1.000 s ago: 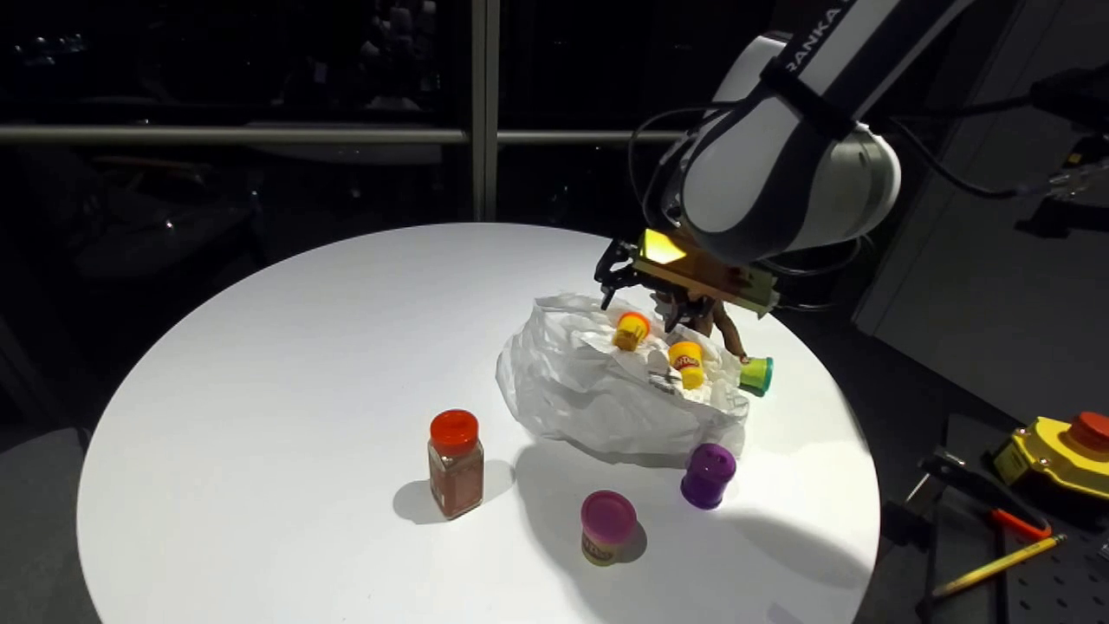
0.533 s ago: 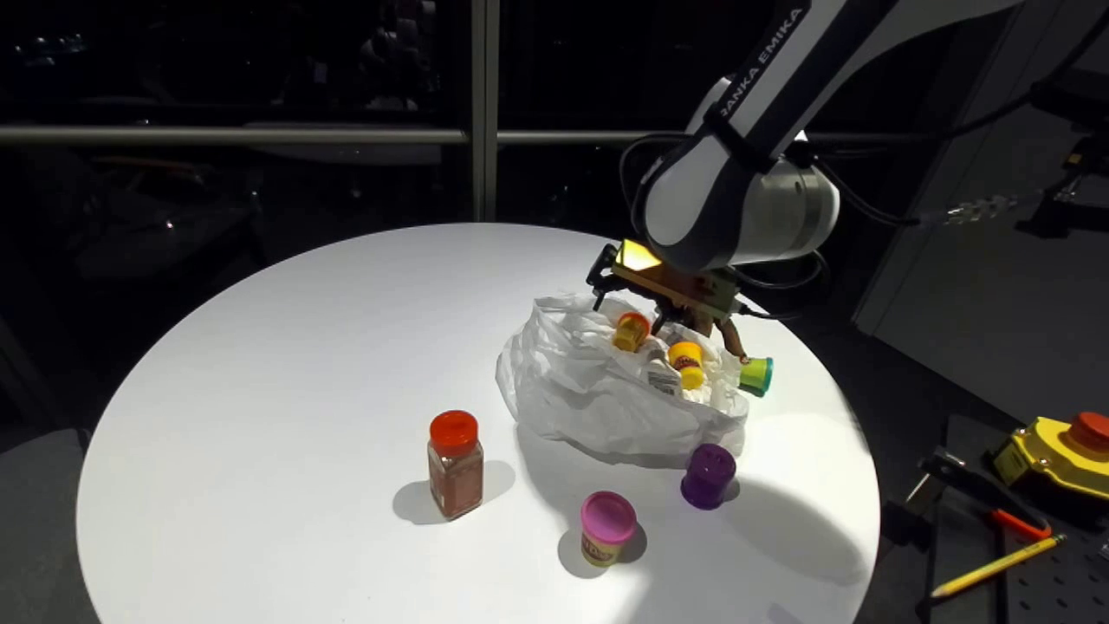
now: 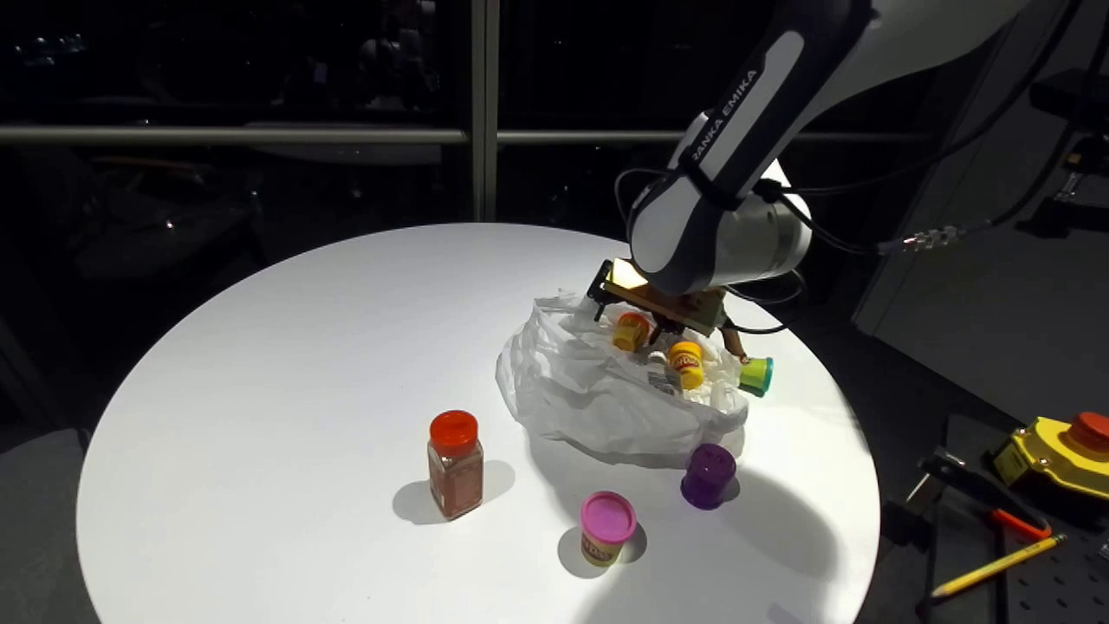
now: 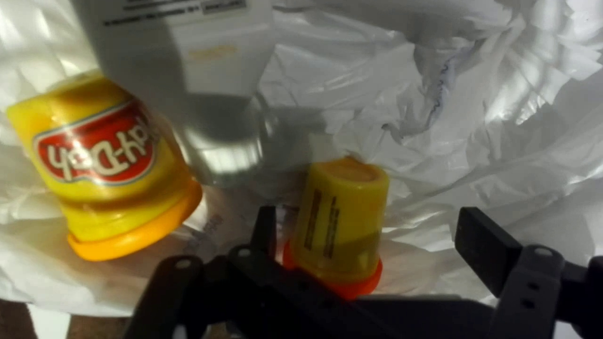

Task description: Pick up the objects from the plastic and put them on the table

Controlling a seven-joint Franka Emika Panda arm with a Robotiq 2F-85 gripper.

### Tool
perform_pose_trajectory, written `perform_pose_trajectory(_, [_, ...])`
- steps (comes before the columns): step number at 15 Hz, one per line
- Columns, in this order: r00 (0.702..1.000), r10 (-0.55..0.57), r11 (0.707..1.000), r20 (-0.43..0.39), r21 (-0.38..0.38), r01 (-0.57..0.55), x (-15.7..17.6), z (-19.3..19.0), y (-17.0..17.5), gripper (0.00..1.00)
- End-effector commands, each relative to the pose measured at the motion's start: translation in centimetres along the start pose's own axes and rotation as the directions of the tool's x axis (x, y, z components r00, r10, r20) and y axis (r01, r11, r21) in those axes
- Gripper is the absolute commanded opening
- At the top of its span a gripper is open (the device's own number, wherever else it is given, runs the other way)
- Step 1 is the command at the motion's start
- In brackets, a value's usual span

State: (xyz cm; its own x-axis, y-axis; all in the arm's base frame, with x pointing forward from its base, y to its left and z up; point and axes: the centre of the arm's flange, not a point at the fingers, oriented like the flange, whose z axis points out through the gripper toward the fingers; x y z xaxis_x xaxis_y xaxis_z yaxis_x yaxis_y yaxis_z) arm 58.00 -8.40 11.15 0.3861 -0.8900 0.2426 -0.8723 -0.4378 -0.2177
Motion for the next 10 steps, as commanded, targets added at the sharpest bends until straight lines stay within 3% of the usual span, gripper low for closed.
perform_pose_trajectory(1, [0.999, 0.042, 0.999, -0.025, 0.013, -0.042, 1.1, 0.3, -0.8, 0.69])
perform_pose_trajectory(7, [0.998, 0.053, 0.999, -0.034, 0.010, -0.052, 1.3, -0.5, -0.1, 0.22])
perform_pose_trajectory(10, [0.998, 0.032, 0.999, -0.052, 0.028, -0.031, 0.1, -2.8, 0.8, 0.19])
